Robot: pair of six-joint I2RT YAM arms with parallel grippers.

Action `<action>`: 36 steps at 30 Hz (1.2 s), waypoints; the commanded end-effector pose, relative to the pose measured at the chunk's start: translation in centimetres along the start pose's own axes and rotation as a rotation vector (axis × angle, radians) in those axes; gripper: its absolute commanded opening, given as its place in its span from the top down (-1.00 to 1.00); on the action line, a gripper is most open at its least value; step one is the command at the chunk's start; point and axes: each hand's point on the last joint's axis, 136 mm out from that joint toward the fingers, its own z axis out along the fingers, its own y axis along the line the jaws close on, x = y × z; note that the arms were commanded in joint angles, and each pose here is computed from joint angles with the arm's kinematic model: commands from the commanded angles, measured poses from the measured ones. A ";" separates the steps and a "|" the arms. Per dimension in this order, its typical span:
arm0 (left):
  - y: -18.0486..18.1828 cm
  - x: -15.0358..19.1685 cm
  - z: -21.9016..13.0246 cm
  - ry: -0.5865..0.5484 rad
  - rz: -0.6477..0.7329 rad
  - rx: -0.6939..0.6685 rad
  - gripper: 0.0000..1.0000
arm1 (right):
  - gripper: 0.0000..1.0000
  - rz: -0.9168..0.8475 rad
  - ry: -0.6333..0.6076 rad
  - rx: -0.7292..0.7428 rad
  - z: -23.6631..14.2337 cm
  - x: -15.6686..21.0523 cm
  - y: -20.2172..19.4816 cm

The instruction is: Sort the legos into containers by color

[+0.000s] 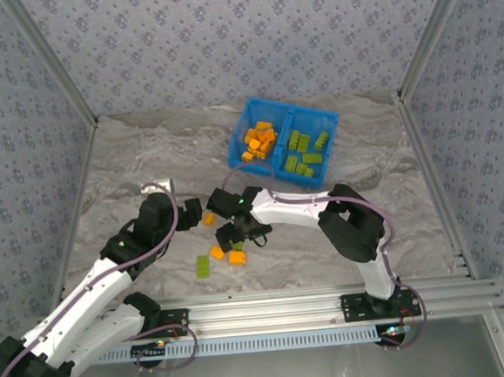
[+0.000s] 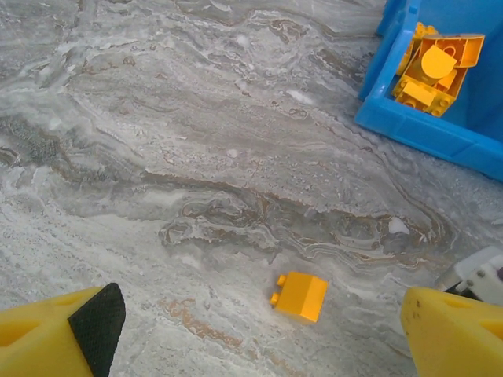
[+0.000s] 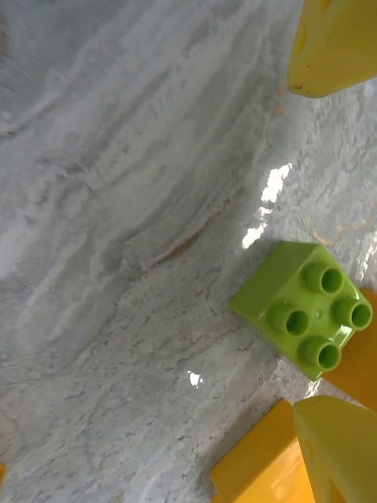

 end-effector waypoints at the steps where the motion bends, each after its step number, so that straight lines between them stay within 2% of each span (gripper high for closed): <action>1: 0.1 -0.4 0.0 -0.014 -0.012 -0.008 -0.86 | -0.94 0.077 0.058 0.105 0.8 1.7 -1.0; 6: 0.4 0.2 0.1 -0.005 -0.020 -0.013 -0.86 | -0.46 0.111 0.070 0.103 2.2 2.7 -1.3; 8: 0.5 0.5 0.1 -0.004 -0.029 -0.010 -0.86 | -0.32 0.125 0.064 0.084 2.3 2.3 -1.3; 10: 0.6 0.7 0.1 -0.002 -0.034 -0.007 -0.86 | -0.31 0.128 0.057 0.082 2.5 1.8 -1.4; 14: 0.8 0.9 0.0 -0.005 -0.037 -0.009 -0.86 | -0.45 0.097 0.044 0.073 2.6 0.6 -1.2; 15: 0.8 0.9 0.0 -0.007 -0.038 -0.009 -0.86 | -0.41 0.089 0.042 0.075 2.7 0.4 -1.3; 20: 0.8 0.9 0.0 -0.007 -0.040 -0.008 -0.87 | 0.08 0.081 0.042 0.078 3.4 0.2 -1.8; 24: 0.8 1.1 0.3 -0.005 -0.042 -0.009 -0.87 | 0.17 0.077 0.042 0.092 3.3 0.3 -2.5; 27: 0.6 1.1 0.5 -0.001 -0.044 -0.006 -0.87 | 0.26 0.074 -0.014 0.085 1.6 -0.4 -2.9; 31: 0.3 1.0 0.6 0.000 -0.046 0.002 -0.87 | 0.40 0.086 -0.145 0.052 -2.7 -2.7 -3.9; 36: 0.1 0.6 0.6 -0.007 -0.048 0.011 -0.87 | 0.41 0.117 -0.336 0.049 -9.0 -6.7 -7.6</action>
